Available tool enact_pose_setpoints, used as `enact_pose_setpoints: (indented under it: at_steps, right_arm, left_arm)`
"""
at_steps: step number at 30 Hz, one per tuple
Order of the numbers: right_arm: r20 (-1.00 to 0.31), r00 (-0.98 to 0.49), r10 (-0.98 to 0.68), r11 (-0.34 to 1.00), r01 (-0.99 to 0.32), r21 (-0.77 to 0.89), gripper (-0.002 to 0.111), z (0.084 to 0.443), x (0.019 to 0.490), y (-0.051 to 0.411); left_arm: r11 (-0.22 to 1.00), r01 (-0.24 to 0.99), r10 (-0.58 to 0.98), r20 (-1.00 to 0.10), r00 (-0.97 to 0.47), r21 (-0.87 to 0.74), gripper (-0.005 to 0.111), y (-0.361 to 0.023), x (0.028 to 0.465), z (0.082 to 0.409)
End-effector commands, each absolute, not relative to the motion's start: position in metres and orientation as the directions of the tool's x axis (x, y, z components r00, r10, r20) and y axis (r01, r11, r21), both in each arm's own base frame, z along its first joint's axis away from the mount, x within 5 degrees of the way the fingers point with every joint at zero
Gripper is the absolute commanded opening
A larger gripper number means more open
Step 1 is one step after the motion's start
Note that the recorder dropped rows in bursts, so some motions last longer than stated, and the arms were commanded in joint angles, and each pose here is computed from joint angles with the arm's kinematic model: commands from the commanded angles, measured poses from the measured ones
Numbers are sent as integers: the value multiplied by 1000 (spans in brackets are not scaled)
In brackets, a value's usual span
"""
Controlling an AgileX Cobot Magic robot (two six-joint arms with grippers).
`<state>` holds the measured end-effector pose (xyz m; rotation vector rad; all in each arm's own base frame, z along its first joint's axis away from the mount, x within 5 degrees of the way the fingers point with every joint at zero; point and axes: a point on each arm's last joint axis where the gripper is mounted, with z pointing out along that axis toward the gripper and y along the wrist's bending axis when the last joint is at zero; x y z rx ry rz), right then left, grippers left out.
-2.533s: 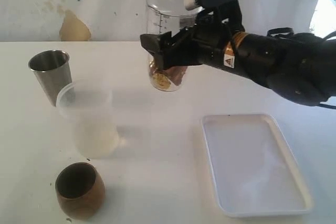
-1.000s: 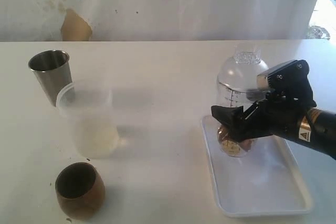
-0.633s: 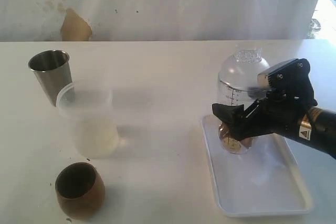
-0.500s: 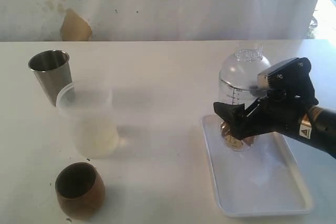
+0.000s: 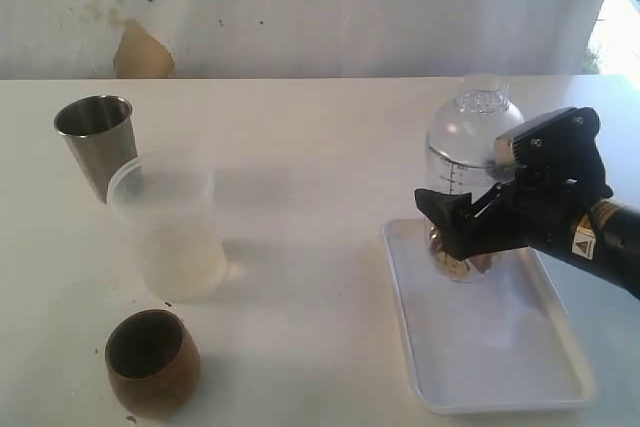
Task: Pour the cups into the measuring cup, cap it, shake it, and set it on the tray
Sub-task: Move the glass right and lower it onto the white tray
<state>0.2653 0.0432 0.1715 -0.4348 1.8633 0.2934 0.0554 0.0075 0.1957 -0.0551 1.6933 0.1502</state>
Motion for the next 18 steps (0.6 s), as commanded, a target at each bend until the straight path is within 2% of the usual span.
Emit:
enact_pose_setpoints:
  at_steps: [1,10,18]
  right_arm:
    - [-964,-230,-132,898,-440,-18,83,179,266,43]
    - [-982,-187,-26,890,-451,62,83,185,267,47]
    - [-980,-191,-56,866,-498,47,83,153,267,50]
  left_arm:
    - [991,-121,50,-991,-122,65,0,7,55,195]
    - [991,-121,50,-991,-122,65,0,7,55,195]
    - [991,-121,50,-991,-122,65,0,7,55,195]
